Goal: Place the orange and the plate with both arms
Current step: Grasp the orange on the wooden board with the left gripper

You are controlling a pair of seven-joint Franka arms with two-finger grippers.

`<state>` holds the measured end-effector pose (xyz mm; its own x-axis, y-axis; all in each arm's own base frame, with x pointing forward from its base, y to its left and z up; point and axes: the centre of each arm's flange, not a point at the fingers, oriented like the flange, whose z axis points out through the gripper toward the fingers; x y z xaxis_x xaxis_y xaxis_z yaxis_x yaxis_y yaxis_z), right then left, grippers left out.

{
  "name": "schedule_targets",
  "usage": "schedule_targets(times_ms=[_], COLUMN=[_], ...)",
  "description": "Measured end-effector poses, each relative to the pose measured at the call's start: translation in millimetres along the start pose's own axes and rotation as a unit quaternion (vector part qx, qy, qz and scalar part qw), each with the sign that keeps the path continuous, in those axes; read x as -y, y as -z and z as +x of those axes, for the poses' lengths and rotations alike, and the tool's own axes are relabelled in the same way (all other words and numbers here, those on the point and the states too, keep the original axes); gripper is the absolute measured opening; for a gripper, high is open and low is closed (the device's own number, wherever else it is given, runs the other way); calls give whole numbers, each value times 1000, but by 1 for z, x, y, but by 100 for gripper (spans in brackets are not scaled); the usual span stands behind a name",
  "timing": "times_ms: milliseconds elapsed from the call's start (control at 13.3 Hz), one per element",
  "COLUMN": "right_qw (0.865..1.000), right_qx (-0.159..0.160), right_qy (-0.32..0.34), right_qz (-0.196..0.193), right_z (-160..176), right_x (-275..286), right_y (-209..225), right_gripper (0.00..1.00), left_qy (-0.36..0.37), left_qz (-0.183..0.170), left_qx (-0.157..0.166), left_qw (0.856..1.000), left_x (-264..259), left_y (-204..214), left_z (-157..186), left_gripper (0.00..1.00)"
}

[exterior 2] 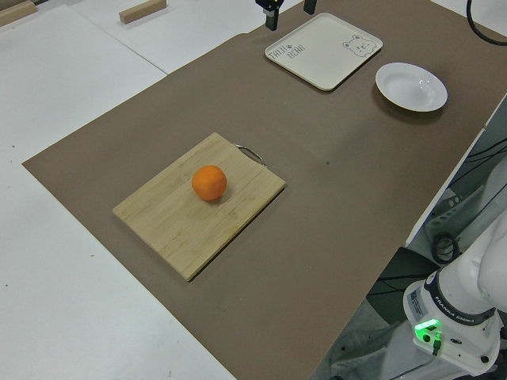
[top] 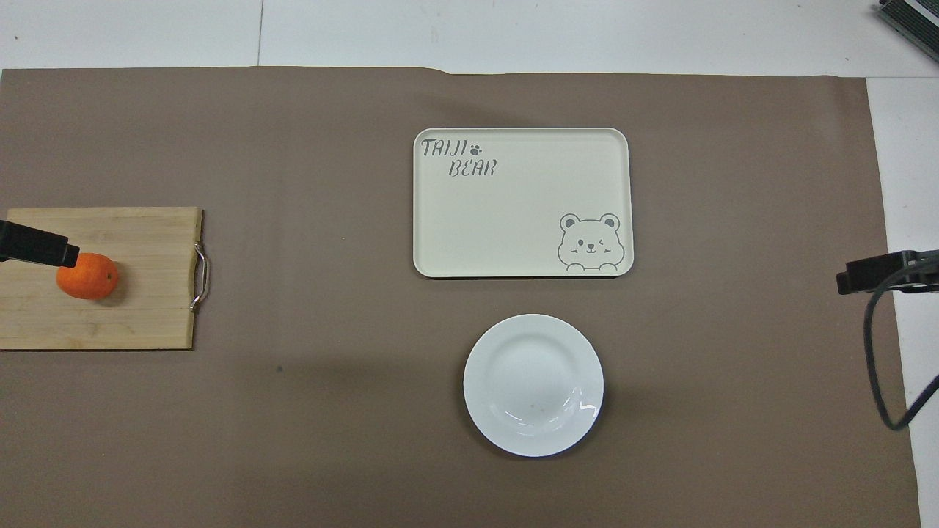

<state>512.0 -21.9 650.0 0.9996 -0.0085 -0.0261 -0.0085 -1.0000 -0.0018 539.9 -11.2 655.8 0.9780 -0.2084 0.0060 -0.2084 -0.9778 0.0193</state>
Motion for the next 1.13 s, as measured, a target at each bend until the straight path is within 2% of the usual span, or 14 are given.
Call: schedule_targets(times_ms=[377, 829, 1130], right_qw=[1000, 1000, 1000], right_qx=[0, 1, 1], right_qy=[0, 0, 0], right_qz=[0, 0, 0], right_z=[0, 0, 0], right_x=[0, 0, 0], right_y=[0, -1, 0], right_gripper=[100, 100, 100], left_qy=[17, 22, 18], left_qz=[7, 17, 17], left_qx=[-24, -40, -32], left_qw=[1000, 999, 999], left_x=[58, 119, 151], left_y=[-64, -145, -211], left_z=[7, 0, 12], left_gripper=[100, 100, 100])
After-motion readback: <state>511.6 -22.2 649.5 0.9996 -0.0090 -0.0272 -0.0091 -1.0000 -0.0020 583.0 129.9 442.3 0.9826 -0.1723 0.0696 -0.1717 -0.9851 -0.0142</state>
